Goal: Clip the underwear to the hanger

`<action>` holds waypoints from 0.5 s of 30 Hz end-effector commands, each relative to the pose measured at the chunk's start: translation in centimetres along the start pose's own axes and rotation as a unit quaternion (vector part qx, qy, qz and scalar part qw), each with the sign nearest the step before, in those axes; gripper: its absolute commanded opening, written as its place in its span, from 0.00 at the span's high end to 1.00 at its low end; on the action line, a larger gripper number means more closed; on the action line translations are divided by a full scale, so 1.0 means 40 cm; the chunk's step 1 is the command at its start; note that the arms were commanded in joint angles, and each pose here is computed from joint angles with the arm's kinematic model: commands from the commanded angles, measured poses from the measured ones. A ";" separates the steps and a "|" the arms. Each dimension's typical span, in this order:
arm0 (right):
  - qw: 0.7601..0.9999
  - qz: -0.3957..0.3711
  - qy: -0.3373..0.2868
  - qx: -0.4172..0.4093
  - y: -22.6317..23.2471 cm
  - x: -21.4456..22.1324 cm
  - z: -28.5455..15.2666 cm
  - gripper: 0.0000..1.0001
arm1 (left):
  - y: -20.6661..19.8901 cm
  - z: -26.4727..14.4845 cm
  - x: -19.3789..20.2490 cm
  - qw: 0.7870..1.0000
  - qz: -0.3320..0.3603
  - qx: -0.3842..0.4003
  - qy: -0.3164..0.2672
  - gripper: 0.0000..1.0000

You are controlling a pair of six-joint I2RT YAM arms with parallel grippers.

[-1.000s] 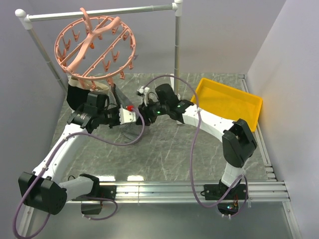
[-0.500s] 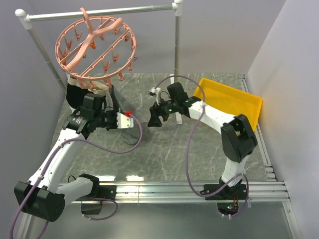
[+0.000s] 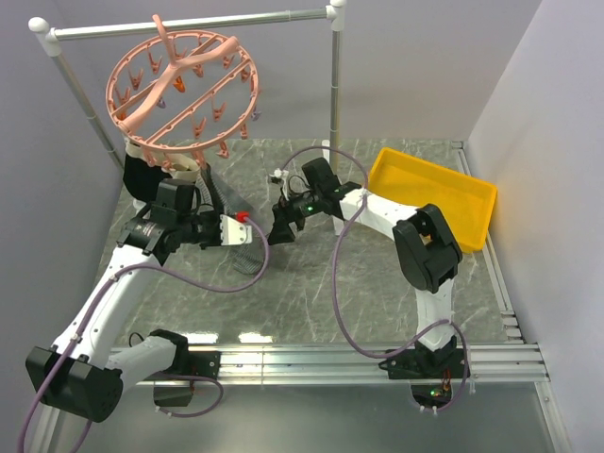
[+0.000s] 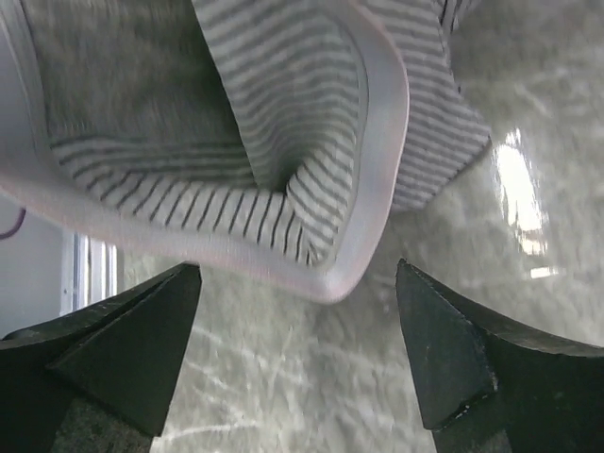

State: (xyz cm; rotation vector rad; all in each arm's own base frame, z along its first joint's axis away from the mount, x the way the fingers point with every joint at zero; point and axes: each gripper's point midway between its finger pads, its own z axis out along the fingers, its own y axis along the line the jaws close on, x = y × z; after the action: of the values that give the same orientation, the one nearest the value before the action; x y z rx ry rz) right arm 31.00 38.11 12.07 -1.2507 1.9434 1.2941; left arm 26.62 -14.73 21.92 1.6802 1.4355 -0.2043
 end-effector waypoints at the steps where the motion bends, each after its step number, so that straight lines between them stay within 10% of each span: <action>1: 0.999 -0.032 -0.032 -0.028 0.024 -0.071 0.018 0.11 | 0.017 -0.023 -0.041 1.000 0.016 -0.015 -0.022 1.00; 7: 0.998 -0.034 -0.045 -0.039 0.038 -0.085 0.024 0.54 | 0.028 -0.020 -0.045 0.999 0.004 -0.023 -0.025 0.99; 10: 0.998 -0.036 -0.038 -0.039 0.050 -0.084 0.013 1.00 | 0.036 -0.018 -0.047 0.999 -0.010 -0.030 -0.028 0.99; 15: 0.998 -0.046 -0.042 -0.004 0.068 -0.106 -0.058 1.00 | 0.070 -0.035 -0.055 0.992 -0.091 -0.078 -0.041 0.72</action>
State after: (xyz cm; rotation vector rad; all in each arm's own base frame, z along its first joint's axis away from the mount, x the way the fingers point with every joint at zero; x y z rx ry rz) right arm 30.59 39.13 13.23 -1.2510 1.8963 1.3466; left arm 27.19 -14.89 22.92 1.5549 1.5004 -0.2286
